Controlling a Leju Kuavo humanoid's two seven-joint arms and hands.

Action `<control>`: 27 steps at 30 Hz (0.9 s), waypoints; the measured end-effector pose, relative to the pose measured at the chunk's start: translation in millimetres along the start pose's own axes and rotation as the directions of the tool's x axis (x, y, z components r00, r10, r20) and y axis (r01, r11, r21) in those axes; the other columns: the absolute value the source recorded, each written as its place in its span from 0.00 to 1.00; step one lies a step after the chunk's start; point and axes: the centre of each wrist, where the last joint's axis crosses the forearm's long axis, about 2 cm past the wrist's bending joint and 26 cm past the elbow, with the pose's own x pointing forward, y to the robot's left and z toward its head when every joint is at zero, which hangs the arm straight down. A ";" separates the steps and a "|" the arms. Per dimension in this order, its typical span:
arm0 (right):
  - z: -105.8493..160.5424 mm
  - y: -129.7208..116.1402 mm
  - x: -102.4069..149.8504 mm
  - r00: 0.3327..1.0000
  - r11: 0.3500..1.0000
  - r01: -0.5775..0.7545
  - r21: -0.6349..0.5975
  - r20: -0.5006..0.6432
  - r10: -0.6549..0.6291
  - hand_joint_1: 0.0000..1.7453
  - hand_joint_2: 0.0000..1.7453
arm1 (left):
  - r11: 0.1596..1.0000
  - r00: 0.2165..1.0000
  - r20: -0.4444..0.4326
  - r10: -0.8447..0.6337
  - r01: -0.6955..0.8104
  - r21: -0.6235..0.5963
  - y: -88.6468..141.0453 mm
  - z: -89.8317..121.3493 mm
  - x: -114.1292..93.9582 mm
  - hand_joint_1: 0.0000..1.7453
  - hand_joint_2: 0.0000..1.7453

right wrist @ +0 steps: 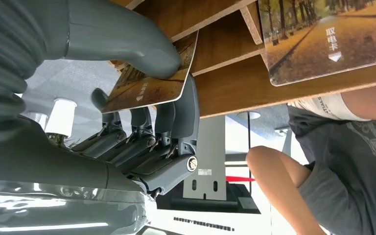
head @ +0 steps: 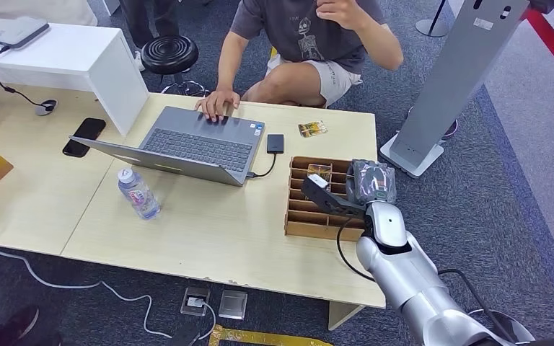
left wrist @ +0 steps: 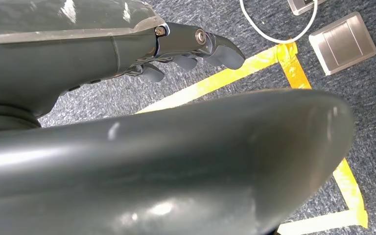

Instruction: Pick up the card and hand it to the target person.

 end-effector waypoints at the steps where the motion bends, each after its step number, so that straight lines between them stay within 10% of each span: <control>1: 0.1 -0.3 0.4 1.000 1.000 0.001 -0.005 0.002 -0.001 0.91 1.00 | 1.000 1.000 0.000 0.000 0.000 0.000 0.0 0.0 0.0 0.00 0.00; 27: 2.9 -96.9 24.8 0.993 0.937 0.077 -0.340 0.115 -0.040 0.95 1.00 | 1.000 1.000 0.000 0.013 -0.013 0.002 -0.1 0.2 -0.6 0.00 0.00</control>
